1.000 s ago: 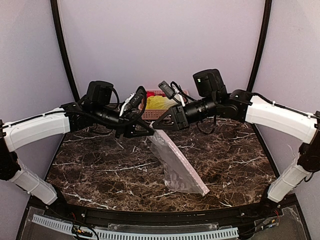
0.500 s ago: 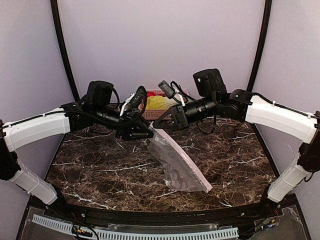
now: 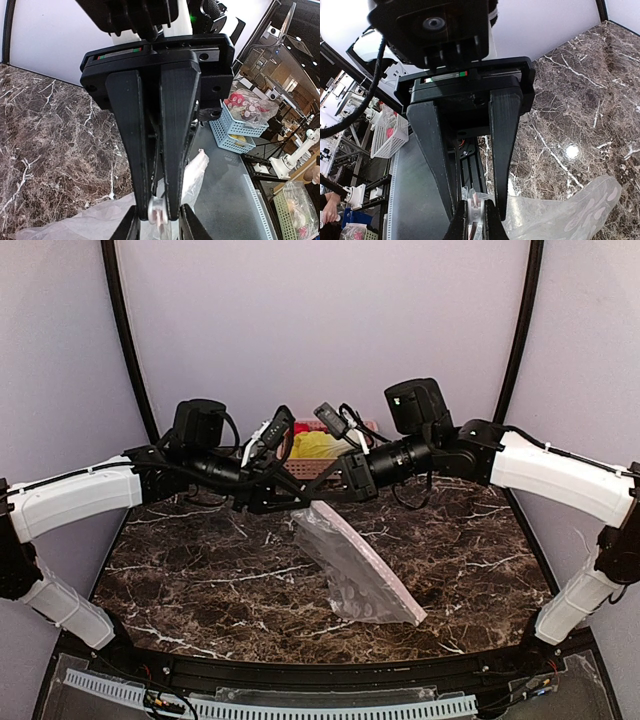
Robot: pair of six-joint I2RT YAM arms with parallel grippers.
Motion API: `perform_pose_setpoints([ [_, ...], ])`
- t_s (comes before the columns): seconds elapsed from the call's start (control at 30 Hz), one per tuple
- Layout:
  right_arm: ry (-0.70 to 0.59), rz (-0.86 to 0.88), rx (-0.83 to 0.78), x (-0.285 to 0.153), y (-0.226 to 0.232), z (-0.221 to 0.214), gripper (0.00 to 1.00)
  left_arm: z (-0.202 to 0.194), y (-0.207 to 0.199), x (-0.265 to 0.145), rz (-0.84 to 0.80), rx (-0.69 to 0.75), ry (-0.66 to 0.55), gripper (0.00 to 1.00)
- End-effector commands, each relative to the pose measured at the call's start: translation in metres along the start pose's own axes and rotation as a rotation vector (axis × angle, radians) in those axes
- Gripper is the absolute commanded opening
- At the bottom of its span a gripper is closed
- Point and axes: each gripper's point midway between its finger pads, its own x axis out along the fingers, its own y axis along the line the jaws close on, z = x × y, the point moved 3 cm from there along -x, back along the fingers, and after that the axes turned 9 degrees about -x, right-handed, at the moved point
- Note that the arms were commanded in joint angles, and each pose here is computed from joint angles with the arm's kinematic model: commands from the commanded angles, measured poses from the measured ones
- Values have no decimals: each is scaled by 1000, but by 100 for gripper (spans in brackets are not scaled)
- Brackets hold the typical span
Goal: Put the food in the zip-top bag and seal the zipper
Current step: Hold the zipper food storage bag at the center of the board.
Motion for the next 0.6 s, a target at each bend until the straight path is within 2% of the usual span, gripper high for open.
perform_pose_setpoints([
  [0.0, -35, 10, -43, 0, 7, 13, 0, -4, 1, 3, -19, -12, 7, 32],
  [0.03, -38, 5, -45, -1, 7, 13, 0, -5, 1, 4, -21, -16, 9, 37],
  [0.2, -48, -7, -53, -5, 9, 15, 0, -6, 3, 5, -29, -24, 15, 40],
  [0.4, -54, -12, -58, -7, 10, 15, 0, -6, 3, 5, -29, -26, 17, 29],
  [0.57, -59, -17, -60, -7, 10, 16, 0, -7, 3, 5, -30, -26, 18, 28],
])
